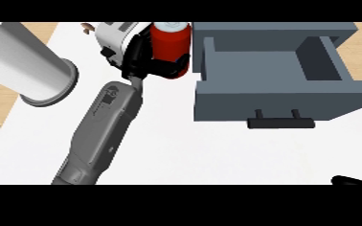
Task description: Pick up the can, place it into the drawer and close the drawer
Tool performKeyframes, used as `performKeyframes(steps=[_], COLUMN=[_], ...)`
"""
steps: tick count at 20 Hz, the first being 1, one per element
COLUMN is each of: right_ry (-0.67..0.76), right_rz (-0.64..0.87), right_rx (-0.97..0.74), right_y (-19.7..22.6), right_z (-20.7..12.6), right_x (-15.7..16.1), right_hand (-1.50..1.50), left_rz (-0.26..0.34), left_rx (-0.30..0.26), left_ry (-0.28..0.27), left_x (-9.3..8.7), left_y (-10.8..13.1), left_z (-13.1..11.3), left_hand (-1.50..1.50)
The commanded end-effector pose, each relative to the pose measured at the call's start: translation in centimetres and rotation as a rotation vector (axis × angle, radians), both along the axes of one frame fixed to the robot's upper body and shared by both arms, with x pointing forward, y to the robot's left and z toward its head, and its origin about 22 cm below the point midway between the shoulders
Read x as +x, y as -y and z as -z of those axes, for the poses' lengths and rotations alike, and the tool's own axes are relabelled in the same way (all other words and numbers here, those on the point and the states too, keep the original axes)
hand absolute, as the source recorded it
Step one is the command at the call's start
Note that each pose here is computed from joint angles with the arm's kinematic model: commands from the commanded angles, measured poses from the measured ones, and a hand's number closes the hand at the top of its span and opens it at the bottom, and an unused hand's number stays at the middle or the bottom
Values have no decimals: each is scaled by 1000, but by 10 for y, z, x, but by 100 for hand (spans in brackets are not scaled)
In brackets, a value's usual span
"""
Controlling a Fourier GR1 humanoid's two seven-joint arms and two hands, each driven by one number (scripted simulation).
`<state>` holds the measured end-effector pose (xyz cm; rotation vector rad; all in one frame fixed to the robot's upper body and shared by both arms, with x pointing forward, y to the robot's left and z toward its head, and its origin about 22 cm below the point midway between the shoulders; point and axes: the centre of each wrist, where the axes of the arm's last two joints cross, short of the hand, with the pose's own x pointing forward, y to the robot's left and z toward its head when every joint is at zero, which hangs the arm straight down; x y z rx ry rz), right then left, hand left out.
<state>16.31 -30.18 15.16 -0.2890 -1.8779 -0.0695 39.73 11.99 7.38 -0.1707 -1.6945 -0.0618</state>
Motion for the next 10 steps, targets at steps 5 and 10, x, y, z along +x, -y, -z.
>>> performKeyframes(steps=[5, 10], right_ry=[2, 9], right_rz=[3, -18], right_rx=[-16, -13], right_y=[-13, -5], right_z=[-7, -3], right_x=[4, 5], right_hand=[-150, -150], left_rz=[22, 28], left_rx=[39, 77], left_ry=[47, 39], left_x=[10, 20], left_y=[53, 75], left_z=[-91, -139], left_hand=[150, 150])
